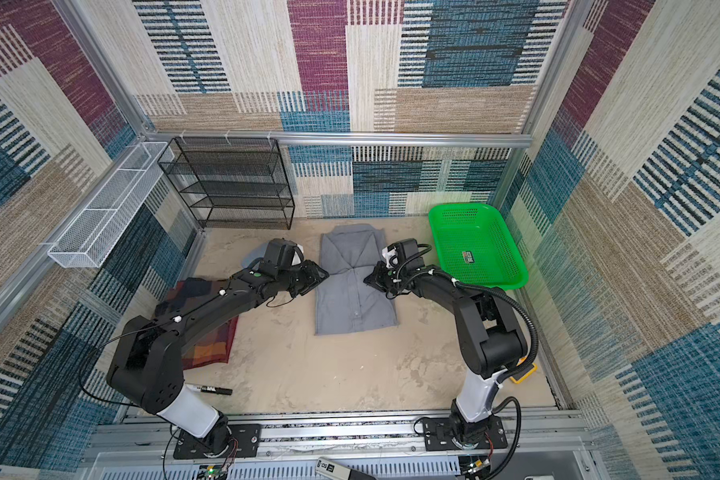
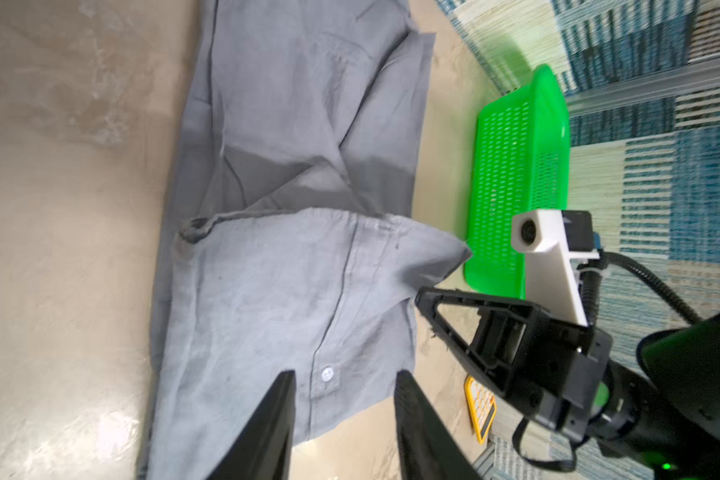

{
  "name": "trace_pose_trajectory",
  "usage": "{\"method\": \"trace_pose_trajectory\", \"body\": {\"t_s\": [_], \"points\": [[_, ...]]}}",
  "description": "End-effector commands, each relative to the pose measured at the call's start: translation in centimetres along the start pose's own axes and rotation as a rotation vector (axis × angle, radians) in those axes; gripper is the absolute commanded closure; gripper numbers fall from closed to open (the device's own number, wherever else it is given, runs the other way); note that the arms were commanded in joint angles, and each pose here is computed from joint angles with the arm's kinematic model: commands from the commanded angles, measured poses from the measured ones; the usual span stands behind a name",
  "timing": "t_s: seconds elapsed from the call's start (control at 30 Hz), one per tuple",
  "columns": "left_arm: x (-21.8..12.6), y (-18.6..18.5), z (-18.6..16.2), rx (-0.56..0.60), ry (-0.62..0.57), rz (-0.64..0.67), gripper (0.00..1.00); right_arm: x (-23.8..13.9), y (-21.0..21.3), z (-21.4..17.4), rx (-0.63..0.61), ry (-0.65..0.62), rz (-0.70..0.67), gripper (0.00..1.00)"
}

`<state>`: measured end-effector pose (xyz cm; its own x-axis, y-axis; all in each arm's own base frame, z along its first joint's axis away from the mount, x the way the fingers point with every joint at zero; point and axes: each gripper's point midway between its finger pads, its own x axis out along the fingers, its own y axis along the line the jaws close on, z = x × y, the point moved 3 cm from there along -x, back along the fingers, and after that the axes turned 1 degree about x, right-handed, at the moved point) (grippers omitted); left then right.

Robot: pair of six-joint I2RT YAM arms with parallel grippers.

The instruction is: Fold and stack the long sleeve shirts

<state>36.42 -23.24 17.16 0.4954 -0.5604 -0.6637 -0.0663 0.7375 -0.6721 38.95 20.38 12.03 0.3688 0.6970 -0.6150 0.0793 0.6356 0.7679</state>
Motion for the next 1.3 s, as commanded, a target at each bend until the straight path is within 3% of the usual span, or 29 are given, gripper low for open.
{"method": "trace_pose_trajectory", "body": {"t_s": [0.0,0.13,0.3,0.43,0.53,0.73,0.97,1.27], "points": [[0.5,1.1,-1.6,0.051,0.066,0.006,0.57,0.5,-2.1,0.8,0.017,-0.042,-0.054,0.99],[1.6,2.8,-3.0,0.041,0.114,0.030,0.57,0.8,-5.9,-0.5,0.116,-0.039,-0.094,0.96],[2.5,4.4,-4.0,0.042,0.153,0.055,0.56,0.7,-7.9,-1.9,0.147,-0.002,-0.122,0.84],[2.0,4.8,-4.6,0.058,0.171,0.060,0.55,-1.8,-6.1,-2.4,0.106,-0.037,-0.099,0.59],[1.5,4.8,-5.2,0.061,0.198,0.050,0.52,-4.9,-4.3,-2.2,0.050,-0.113,-0.122,0.34],[0.8,5.7,-7.5,0.019,0.253,0.024,0.42,-8.5,-4.9,-4.7,-0.011,-0.144,-0.209,0.08],[1.7,7.2,-10.1,-0.044,0.319,0.007,0.34,-8.1,-8.5,-7.8,-0.027,-0.095,-0.271,0.04],[3.2,8.3,-12.3,-0.038,0.377,0.055,0.31,-6.1,-10.2,-8.9,-0.023,-0.052,-0.237,0.16]]}}
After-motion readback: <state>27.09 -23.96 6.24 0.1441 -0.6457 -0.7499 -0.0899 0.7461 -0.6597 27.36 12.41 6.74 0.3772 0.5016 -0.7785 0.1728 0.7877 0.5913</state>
